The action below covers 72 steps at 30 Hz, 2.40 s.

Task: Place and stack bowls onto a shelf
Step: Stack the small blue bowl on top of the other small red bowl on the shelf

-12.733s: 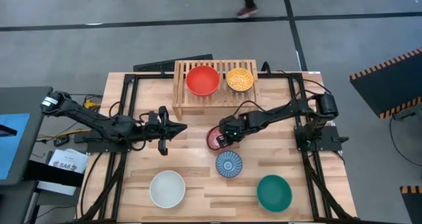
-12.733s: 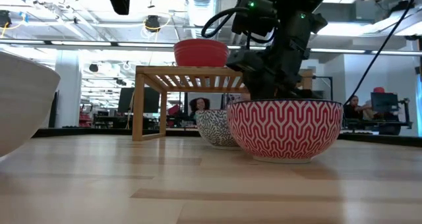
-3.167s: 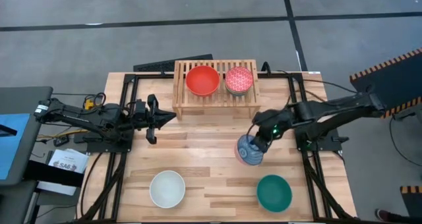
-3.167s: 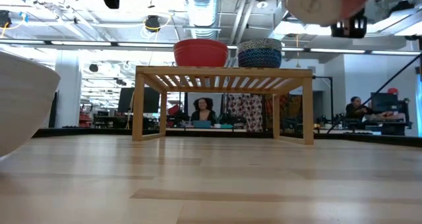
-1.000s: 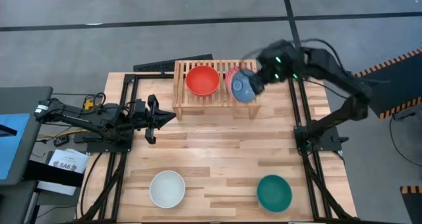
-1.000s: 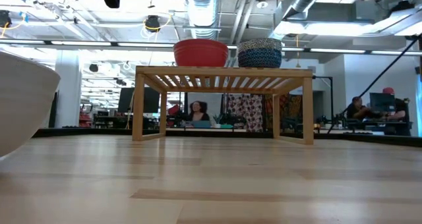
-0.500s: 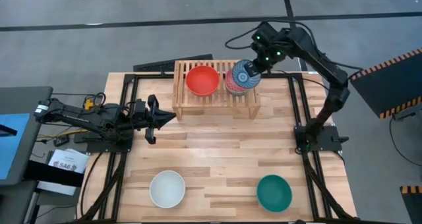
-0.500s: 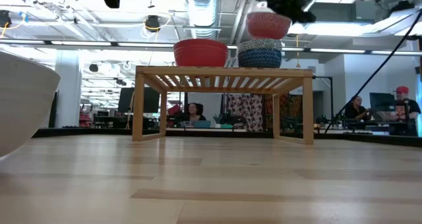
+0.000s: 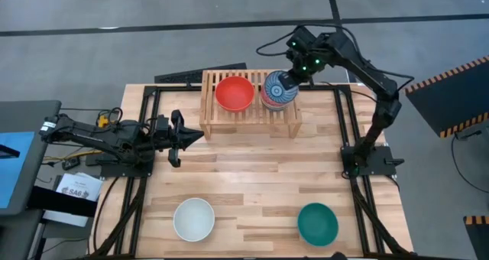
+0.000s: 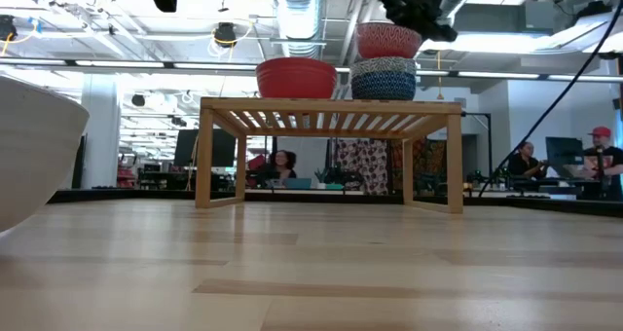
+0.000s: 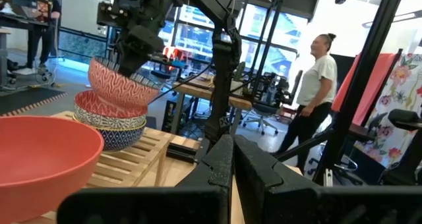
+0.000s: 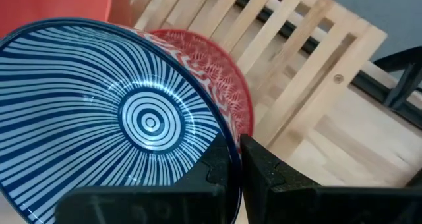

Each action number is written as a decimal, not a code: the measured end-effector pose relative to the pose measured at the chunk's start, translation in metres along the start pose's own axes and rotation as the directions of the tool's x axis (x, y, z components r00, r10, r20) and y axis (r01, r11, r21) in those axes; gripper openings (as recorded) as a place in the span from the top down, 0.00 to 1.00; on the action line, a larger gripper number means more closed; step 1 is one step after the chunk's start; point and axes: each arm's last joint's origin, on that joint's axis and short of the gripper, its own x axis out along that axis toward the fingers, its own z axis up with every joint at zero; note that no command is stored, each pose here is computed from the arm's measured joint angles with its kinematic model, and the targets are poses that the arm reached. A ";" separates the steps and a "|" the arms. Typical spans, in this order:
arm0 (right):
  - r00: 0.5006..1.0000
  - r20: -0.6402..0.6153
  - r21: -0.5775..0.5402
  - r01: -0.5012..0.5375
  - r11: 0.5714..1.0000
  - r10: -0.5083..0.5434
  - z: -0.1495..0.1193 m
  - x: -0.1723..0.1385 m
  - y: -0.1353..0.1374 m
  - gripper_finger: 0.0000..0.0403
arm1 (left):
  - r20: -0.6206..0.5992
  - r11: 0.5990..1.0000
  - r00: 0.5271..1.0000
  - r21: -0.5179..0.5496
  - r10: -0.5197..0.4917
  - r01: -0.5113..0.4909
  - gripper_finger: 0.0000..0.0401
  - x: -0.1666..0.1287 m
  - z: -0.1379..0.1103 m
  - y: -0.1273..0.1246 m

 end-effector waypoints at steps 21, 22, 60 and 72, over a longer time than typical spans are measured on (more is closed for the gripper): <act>1.000 -0.027 0.009 0.013 1.000 -0.013 0.005 0.011 -0.001 0.91 | 0.000 1.000 1.000 -0.011 0.000 0.000 1.00 0.000 0.000 0.000; 1.000 -0.026 0.007 0.013 1.000 -0.013 0.005 0.011 -0.001 0.91 | 0.000 1.000 1.000 -0.017 0.000 0.000 1.00 0.000 0.000 0.000; 1.000 -0.007 0.007 0.005 1.000 -0.005 0.007 0.012 0.000 0.87 | 0.001 1.000 1.000 -0.013 0.000 0.000 1.00 0.000 0.000 0.000; 1.000 -0.006 0.007 0.005 1.000 -0.005 0.007 0.011 0.000 0.87 | 0.001 1.000 1.000 -0.016 0.002 -0.002 1.00 0.000 0.000 0.000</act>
